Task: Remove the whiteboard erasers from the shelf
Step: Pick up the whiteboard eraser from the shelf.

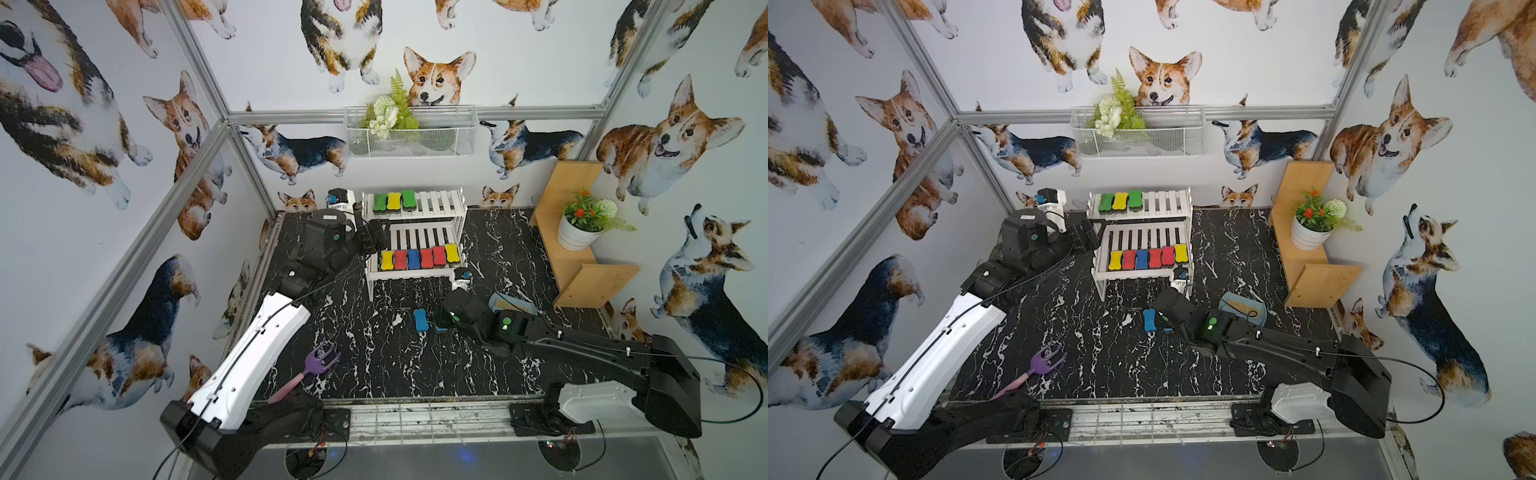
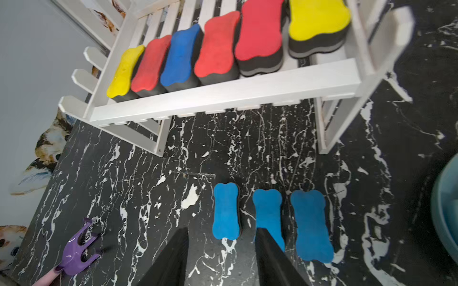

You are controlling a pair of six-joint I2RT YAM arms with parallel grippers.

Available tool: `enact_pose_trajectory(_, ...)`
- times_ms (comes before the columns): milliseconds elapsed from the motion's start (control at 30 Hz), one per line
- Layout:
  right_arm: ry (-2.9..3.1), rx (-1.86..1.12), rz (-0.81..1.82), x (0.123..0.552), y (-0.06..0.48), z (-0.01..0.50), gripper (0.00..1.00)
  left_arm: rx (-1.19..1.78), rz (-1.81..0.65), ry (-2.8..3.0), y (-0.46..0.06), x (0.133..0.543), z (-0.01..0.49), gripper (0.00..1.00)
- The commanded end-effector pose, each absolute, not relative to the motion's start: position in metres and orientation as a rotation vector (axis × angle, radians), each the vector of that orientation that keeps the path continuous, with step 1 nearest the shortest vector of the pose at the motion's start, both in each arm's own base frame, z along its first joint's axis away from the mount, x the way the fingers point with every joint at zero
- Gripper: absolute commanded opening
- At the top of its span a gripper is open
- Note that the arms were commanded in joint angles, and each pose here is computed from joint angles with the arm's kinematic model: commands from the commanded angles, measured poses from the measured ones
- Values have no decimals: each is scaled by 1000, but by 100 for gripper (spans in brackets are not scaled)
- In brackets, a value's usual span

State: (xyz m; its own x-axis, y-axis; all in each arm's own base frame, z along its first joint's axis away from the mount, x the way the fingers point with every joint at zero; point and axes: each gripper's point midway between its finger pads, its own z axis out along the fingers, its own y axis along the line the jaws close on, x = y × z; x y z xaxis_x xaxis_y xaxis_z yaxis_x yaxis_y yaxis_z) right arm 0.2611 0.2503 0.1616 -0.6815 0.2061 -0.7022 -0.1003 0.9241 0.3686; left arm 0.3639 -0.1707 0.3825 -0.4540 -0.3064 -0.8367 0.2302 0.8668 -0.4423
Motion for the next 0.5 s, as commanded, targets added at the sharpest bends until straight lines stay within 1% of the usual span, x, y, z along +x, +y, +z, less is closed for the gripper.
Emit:
enact_pose_trajectory(0,2288,68,491,256,242,157,50,-22,-515,1957,-185,383,398,85)
enact_pose_trajectory(67,2285,77,493,256,236,157,50,12,-476,1989,-201,399,401,85)
enact_pose_trajectory(167,2277,85,487,257,228,160,50,61,-452,2060,-224,420,396,81)
enact_pose_trajectory(233,2270,93,487,257,222,161,50,79,-402,2120,-233,436,381,79)
enact_pose_trajectory(467,2269,128,527,259,210,156,50,150,-298,2152,-261,457,368,72)
